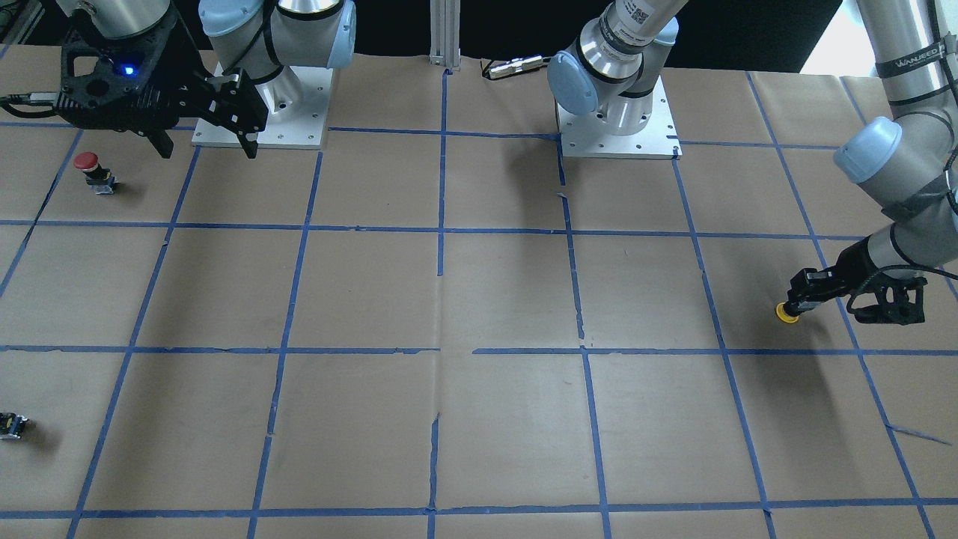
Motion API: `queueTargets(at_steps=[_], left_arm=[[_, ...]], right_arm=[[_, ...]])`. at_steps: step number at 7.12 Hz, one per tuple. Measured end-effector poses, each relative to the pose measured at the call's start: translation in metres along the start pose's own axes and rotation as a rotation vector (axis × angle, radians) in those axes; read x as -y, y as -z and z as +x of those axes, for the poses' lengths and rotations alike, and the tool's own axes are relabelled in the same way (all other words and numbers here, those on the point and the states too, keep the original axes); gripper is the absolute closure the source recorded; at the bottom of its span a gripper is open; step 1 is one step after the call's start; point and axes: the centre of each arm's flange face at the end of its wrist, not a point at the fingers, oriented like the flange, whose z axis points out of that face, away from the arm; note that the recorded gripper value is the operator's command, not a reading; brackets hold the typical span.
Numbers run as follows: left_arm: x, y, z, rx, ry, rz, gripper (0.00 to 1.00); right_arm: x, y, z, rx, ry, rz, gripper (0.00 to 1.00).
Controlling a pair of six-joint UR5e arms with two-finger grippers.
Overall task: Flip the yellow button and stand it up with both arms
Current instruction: 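Lift the yellow button with the left gripper, then carry the yellow button toward the right gripper while the right gripper approaches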
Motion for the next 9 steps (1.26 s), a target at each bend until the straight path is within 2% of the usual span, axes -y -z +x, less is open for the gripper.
queueTargets(at_steps=[4,5,7,9], left_arm=[[-0.003,0.016,0.008,-0.015,0.006,-0.009,0.99],[-0.001,0.028,0.021,-0.041,0.015,-0.010,0.99],[0.009,0.058,0.090,-0.166,0.119,-0.016,1.00],[0.021,0.092,0.196,-0.362,0.270,-0.093,1.00]], right_arm=[[0.000,0.000,0.000,-0.001,0.000,0.000,0.00],[0.000,0.000,0.000,0.000,-0.001,0.001,0.00],[0.001,0.000,0.000,0.001,-0.010,0.001,0.00],[0.005,-0.002,0.004,0.054,-0.073,-0.003,0.00]])
